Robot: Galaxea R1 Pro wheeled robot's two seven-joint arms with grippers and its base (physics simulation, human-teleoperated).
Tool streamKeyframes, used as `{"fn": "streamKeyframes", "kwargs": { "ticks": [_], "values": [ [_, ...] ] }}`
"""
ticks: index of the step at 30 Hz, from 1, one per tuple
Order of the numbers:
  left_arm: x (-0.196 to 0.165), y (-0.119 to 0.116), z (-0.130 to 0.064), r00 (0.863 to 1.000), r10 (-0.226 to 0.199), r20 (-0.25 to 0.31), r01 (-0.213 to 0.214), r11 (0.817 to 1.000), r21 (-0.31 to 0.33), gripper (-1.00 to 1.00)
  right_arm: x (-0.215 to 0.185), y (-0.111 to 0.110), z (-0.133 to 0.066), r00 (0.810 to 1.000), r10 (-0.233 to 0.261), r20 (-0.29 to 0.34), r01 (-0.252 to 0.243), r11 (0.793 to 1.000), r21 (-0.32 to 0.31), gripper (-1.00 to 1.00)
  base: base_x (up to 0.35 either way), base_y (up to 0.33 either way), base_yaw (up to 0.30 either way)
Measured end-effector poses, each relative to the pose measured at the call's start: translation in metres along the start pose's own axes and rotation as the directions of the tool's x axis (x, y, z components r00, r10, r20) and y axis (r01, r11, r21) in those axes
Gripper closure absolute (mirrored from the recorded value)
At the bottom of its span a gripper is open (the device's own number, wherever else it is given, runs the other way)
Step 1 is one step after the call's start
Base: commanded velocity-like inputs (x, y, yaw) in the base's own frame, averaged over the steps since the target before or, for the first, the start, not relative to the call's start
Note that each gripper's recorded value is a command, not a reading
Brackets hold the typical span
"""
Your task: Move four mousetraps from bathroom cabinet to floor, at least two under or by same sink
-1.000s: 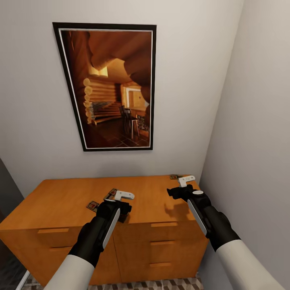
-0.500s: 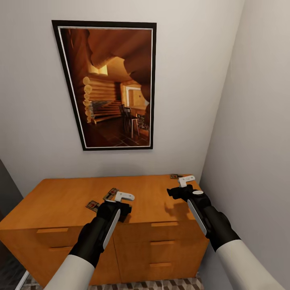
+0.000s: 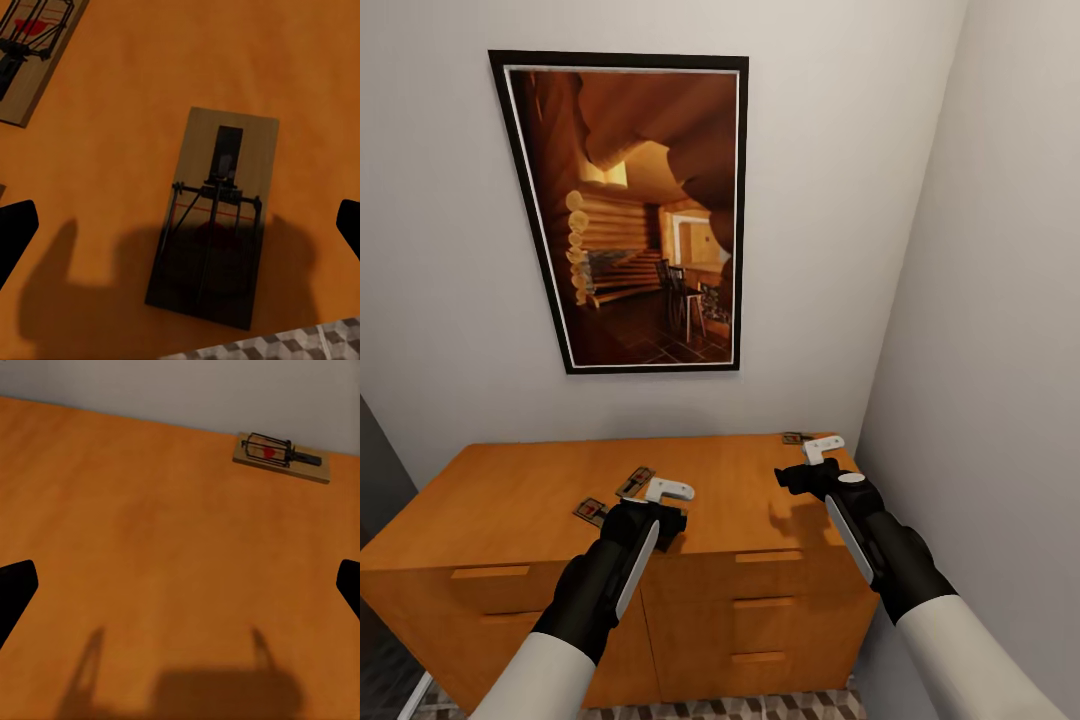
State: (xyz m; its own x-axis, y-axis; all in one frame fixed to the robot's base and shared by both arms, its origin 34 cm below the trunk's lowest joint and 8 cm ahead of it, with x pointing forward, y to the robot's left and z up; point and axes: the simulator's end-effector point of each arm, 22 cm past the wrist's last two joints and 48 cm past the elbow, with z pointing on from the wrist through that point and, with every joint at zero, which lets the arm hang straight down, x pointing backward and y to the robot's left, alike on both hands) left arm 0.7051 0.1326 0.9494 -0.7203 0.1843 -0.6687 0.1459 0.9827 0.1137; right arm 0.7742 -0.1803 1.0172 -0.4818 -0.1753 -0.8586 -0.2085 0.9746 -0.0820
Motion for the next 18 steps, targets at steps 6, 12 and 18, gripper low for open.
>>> {"fn": "streamKeyframes", "kwargs": {
  "ticks": [6, 12, 18],
  "values": [
    [0.001, 0.000, 0.001, 1.000, 0.000, -0.002, 0.000, 1.000, 0.000, -1.00, 0.001, 0.000, 0.001, 1.000, 0.000, -0.001, 0.000, 1.000, 0.000, -1.00, 0.000, 0.000, 0.000],
    [0.004, -0.002, 0.007, 1.000, 0.000, -0.001, 0.000, 1.000, 0.007, -1.00, 0.005, 0.000, 0.005, 1.000, 0.000, 0.000, 0.000, 1.000, 0.000, -1.00, 0.000, 0.000, 0.000],
    [0.006, -0.012, 0.012, 1.000, 0.000, -0.001, 0.000, 0.999, 0.050, -1.00, 0.009, 0.000, 0.010, 1.000, 0.000, 0.000, 0.000, 1.000, 0.000, -1.00, 0.000, 0.000, 0.000]
  ]
}}
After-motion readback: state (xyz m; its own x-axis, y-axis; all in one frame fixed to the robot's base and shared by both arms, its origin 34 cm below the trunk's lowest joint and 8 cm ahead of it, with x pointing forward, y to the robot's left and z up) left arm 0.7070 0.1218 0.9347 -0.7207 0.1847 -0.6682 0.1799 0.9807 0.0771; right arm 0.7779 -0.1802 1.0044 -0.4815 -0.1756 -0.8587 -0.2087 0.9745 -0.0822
